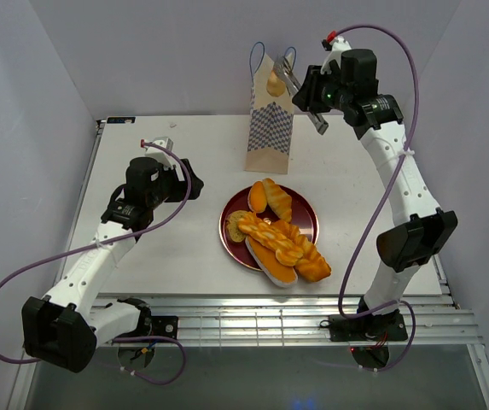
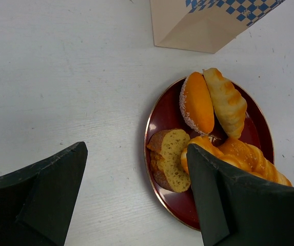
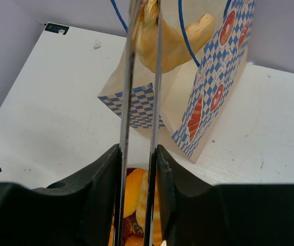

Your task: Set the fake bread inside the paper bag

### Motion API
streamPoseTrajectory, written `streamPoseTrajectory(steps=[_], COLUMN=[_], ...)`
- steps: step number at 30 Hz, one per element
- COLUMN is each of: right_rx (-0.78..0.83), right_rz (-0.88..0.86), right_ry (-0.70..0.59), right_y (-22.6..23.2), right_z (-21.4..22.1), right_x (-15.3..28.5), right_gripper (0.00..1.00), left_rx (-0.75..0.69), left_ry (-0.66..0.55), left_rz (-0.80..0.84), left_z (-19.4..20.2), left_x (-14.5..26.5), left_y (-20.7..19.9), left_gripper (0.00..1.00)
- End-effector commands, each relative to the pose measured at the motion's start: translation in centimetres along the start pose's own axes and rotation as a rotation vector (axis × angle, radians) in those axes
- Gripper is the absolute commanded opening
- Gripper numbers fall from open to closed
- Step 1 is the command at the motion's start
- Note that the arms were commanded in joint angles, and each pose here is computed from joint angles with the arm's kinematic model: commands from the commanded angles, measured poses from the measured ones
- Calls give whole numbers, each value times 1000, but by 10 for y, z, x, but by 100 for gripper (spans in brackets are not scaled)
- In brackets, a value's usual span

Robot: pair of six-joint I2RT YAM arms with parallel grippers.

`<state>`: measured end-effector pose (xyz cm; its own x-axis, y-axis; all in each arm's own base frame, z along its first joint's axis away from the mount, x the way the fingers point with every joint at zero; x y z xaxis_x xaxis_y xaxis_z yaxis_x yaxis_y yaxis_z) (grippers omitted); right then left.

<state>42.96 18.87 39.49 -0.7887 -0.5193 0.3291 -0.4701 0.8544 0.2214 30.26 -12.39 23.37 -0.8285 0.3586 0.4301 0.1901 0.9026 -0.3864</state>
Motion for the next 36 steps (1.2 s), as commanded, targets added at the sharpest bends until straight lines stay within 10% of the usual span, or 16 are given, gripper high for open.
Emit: streamPoseTrajectory(steps=[1,36], right_rx=[32,20], right_rz=[-40,-217], right_ry=[-80,4], right_y=[2,38], right_z=[-18,40], right_x=[2,77], right_gripper=[42,50], left_rx=[-2,-5], left_ry=[-31,-64], left_rz=[30,2], left_z=[-14,-19], left_x=[3,9], left_y=[-9,-6], left_gripper=[89,93])
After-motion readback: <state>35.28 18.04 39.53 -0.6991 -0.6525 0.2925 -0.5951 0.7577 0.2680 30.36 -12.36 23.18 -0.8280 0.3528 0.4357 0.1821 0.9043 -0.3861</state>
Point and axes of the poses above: each gripper's point midway between its finger pads, its own x axis back along the fingers, its own y axis along the line the jaws close on, z = x × y, the point moved 4 cm from there along x, back along the fingers, and after that the axes turned 3 degrees about x, right-handed, at the moved point
